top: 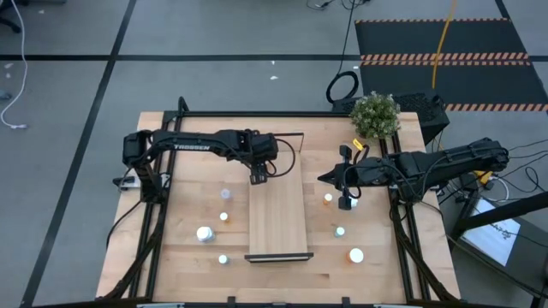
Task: Pick and place medicine bottles onto shelf by color
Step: Put the left big orange medicine bottle on the shelf
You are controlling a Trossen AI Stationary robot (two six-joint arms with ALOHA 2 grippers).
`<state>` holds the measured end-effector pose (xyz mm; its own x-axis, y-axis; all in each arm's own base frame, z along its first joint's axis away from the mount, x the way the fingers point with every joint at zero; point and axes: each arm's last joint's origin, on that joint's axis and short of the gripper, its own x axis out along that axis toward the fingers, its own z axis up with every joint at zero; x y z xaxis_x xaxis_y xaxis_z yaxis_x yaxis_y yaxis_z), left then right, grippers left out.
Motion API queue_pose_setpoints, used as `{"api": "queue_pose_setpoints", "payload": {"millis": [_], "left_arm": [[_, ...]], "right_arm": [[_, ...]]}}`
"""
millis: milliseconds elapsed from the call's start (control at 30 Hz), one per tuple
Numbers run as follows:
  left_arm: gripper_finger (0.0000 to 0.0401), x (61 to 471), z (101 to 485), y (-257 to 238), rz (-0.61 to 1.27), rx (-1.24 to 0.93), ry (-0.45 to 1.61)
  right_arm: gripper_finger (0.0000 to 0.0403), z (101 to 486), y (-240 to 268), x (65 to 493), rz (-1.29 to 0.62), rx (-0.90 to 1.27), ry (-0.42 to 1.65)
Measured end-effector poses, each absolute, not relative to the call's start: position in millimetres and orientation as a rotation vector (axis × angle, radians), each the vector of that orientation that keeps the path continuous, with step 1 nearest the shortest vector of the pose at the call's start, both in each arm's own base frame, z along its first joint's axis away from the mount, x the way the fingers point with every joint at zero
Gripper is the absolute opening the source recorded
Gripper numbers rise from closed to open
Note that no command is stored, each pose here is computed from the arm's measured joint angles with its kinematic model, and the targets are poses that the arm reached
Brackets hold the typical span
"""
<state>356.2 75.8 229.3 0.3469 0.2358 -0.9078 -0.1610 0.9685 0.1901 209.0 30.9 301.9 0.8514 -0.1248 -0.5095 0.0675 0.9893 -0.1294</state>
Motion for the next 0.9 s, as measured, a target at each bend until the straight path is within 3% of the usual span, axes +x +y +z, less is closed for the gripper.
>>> {"api": "queue_pose_setpoints", "payload": {"millis": [900], "left_arm": [[0.0228,358.7,224.8,75.8,0.251,0.068,1.198]], "right_arm": [[0.0000,302.0,30.8,209.0,-0.103,-0.108,0.543]]}}
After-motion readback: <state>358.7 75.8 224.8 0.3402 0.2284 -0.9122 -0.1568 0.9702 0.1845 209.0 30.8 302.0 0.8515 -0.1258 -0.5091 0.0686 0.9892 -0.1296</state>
